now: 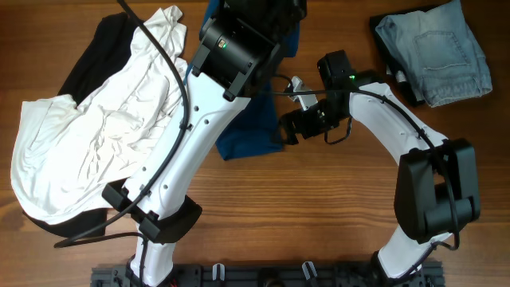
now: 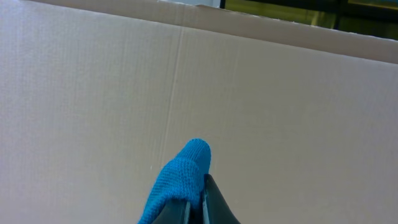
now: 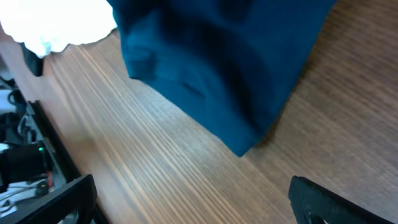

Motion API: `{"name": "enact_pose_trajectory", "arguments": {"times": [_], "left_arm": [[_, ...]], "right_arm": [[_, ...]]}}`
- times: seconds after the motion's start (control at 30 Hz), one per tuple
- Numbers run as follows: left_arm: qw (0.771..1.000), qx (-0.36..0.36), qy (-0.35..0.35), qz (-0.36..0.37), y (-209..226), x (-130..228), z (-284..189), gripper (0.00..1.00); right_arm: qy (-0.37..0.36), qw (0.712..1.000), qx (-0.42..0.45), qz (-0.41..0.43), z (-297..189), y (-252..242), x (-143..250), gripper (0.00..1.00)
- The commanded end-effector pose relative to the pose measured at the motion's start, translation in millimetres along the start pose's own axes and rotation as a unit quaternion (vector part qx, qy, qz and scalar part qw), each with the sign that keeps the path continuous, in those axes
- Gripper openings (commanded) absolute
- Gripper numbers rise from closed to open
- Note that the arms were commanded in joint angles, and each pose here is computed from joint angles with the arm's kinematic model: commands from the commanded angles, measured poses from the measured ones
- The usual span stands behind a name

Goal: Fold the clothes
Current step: 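Reach the right gripper to the hanging teal garment and grasp it, then pull the teal garment rightward with the right gripper, spreading it out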

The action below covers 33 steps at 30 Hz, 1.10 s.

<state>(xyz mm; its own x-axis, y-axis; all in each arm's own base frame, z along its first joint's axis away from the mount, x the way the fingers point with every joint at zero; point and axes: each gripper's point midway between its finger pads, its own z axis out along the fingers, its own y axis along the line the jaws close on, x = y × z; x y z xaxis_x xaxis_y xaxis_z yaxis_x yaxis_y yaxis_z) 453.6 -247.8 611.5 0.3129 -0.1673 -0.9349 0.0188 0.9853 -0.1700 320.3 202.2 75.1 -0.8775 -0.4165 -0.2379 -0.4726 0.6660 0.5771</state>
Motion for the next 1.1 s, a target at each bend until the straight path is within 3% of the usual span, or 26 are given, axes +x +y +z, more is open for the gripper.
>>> {"name": "enact_pose_trajectory", "arguments": {"times": [0.0,0.1,0.27,0.53,0.83,1.07], "left_arm": [[0.999,-0.004,-0.024,-0.022,13.1,-31.9,-7.5,0.04],[1.0,-0.005,-0.023,-0.021,13.1,-31.2,-7.5,0.04],[1.0,-0.019,-0.013,-0.013,19.1,-25.9,-6.2,0.04],[1.0,-0.028,-0.002,0.001,26.7,-19.2,-2.1,0.04],[0.999,-0.032,0.003,0.006,30.1,-16.4,-0.6,0.04],[0.999,-0.033,0.005,0.008,31.2,-15.5,-0.1,0.04]], "right_arm": [[0.007,0.999,-0.045,-0.006,4.8,21.7,-0.9,1.0],[0.021,0.999,-0.019,-0.024,13.0,23.2,1.4,1.0],[0.062,0.985,0.142,-0.071,20.2,-11.1,7.9,1.0],[0.036,0.982,0.149,-0.107,24.2,-15.8,-9.0,1.0],[0.116,0.982,0.139,-0.047,63.6,-45.0,26.3,1.0],[0.154,0.981,0.117,0.004,56.5,-31.4,41.5,1.0]]}}
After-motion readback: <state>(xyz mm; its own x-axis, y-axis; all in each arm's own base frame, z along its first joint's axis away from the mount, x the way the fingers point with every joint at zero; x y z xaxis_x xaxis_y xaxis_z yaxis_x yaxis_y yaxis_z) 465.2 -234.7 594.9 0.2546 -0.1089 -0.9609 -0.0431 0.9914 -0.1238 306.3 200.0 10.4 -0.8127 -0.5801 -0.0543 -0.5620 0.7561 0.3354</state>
